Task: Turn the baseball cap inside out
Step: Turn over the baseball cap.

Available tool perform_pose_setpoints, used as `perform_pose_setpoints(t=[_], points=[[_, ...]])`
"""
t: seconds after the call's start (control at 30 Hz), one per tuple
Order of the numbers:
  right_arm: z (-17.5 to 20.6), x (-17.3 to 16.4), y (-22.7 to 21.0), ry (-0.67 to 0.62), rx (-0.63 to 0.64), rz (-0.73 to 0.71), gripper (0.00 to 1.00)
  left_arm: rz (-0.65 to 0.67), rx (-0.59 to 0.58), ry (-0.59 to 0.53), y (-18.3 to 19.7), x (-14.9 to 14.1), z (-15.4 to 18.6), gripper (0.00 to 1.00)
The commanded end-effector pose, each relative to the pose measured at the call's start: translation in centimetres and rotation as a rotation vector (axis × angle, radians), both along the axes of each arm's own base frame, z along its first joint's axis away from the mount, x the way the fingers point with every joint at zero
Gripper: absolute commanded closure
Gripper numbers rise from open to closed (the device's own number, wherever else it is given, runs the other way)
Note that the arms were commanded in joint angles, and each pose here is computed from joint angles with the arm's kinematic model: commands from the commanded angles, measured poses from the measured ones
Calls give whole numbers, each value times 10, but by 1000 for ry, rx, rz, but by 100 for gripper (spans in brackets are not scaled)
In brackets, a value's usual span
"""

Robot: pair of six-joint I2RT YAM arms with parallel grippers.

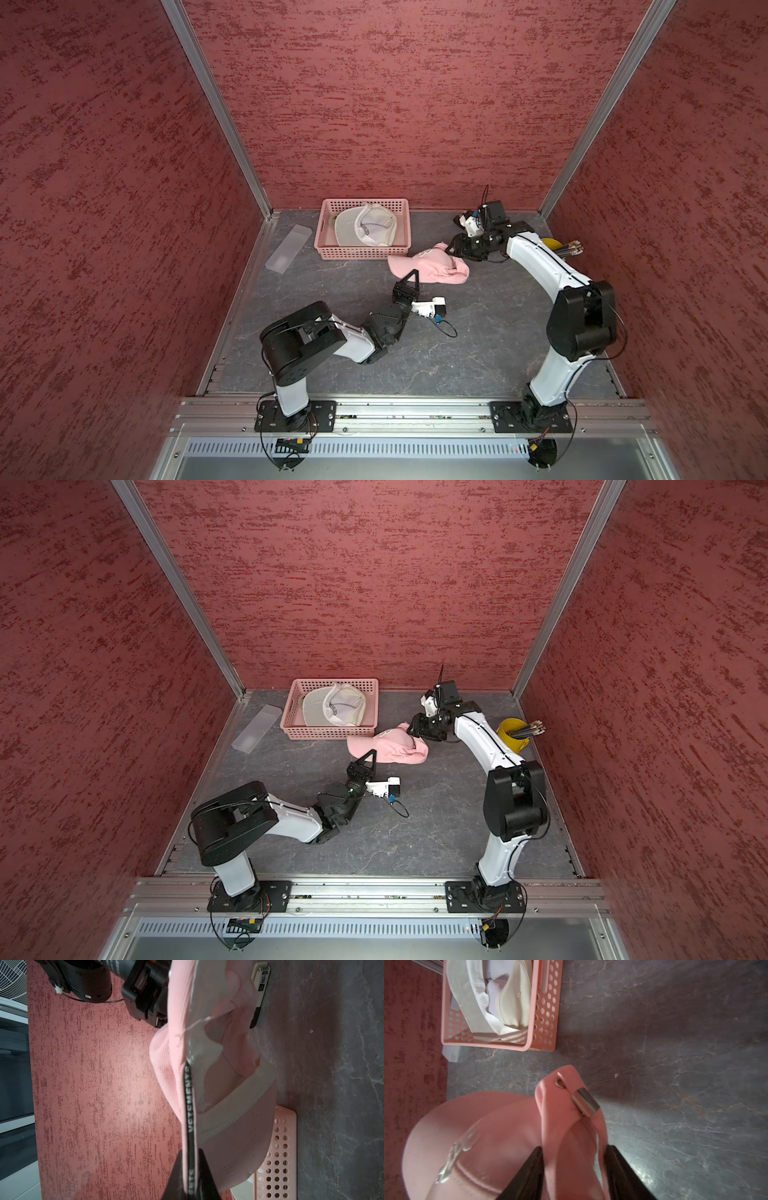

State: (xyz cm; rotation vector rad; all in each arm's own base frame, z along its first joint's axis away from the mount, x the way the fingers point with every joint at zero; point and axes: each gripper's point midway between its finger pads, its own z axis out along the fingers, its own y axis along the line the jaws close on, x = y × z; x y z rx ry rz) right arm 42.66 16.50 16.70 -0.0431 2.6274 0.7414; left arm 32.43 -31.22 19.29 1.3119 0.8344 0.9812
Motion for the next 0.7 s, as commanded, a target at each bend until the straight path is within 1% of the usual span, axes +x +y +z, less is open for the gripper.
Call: perform_pose_setpoints(t=[0.0,0.03,0.17,0.33,0.43,0.53,0.63,0.67], points=[[13,5,-3,-31,-3,-6,72,-6,-70,-63,3,-6,27,100],[9,5,-4,-23,-8,-14,75,-2,-80,-58,4,-6,27,100],[-17,0,-19,27,-23,-70,81,3,-158,-50,9,-7,40,100],[-42,-10,-34,70,21,-124,78,-10,-262,-20,20,-14,63,100],[-54,-19,-35,97,29,-120,75,-4,-354,34,32,-15,76,100],[-47,-28,-26,87,89,-90,68,45,-411,153,46,-6,74,100],[-16,-35,-17,-6,133,-54,54,74,-410,334,49,-3,55,100],[-1,-36,-17,-50,137,-46,48,88,-391,425,48,-3,42,100]])
